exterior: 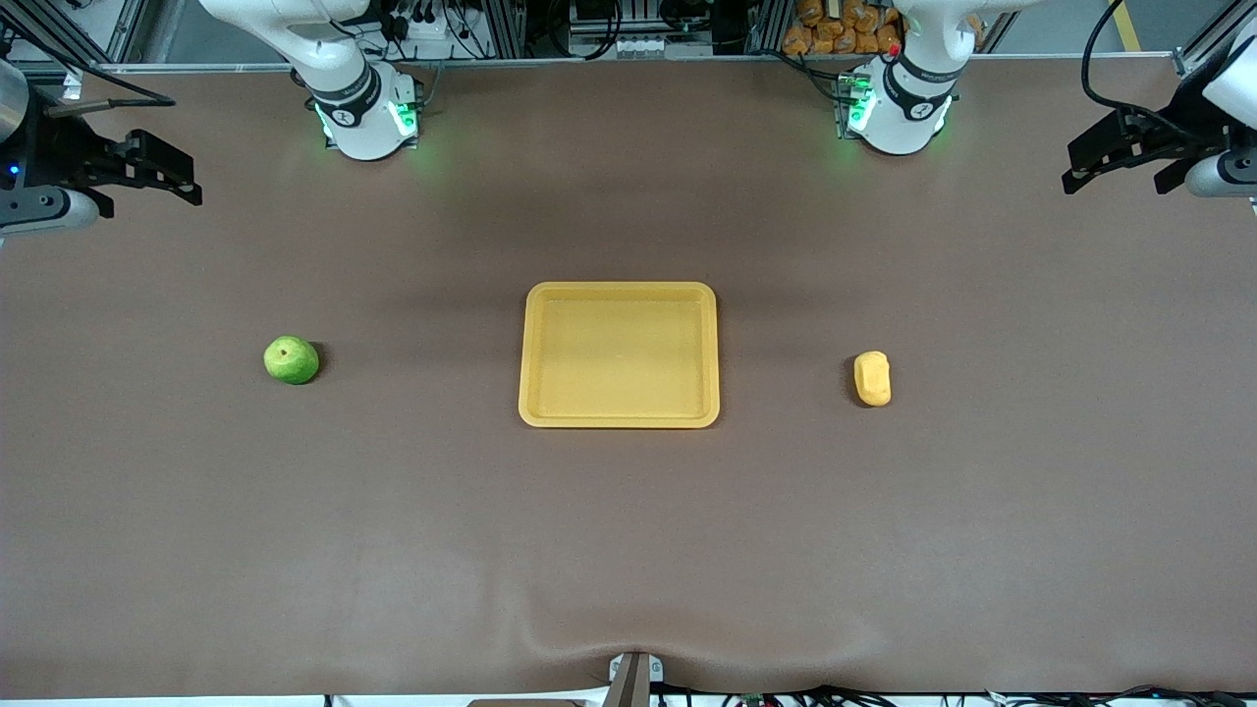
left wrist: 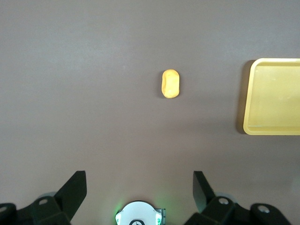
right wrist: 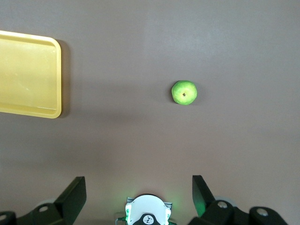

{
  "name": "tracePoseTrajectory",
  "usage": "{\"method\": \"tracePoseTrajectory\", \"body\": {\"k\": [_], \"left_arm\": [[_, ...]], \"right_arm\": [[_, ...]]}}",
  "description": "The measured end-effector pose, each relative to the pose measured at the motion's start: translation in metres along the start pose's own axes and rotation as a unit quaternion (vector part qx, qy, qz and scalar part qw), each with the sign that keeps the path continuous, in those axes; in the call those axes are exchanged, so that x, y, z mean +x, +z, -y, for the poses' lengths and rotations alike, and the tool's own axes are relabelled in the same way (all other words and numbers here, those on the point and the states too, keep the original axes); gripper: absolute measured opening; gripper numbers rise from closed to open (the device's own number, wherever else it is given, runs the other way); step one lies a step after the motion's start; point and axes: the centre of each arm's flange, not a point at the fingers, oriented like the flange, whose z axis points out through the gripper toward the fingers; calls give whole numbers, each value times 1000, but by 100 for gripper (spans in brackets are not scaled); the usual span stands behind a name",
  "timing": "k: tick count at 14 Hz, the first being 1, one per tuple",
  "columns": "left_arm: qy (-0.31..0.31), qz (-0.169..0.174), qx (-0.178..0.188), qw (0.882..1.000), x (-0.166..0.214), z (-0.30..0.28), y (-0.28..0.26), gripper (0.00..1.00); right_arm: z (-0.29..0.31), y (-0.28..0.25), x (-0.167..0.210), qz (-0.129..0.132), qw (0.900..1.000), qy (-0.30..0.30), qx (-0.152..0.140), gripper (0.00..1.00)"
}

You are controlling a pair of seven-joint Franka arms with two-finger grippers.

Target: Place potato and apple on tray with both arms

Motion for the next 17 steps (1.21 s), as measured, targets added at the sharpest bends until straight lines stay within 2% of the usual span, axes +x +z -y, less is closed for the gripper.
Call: {"method": "tracePoseTrajectory", "body": {"k": [9, 13, 17], "left_arm": [[-2, 12, 11, 1000, 6, 4, 11, 100], [3, 34, 9, 999, 26, 1, 39, 100], [18, 35, 4, 999, 52, -15, 76, 100]], "right_arm": [[0, 1, 1, 2, 1000, 3, 0, 100], [-3, 4, 4, 4, 1000, 7, 1, 100], [-8, 14, 12, 13, 1000, 11, 2, 100]]}}
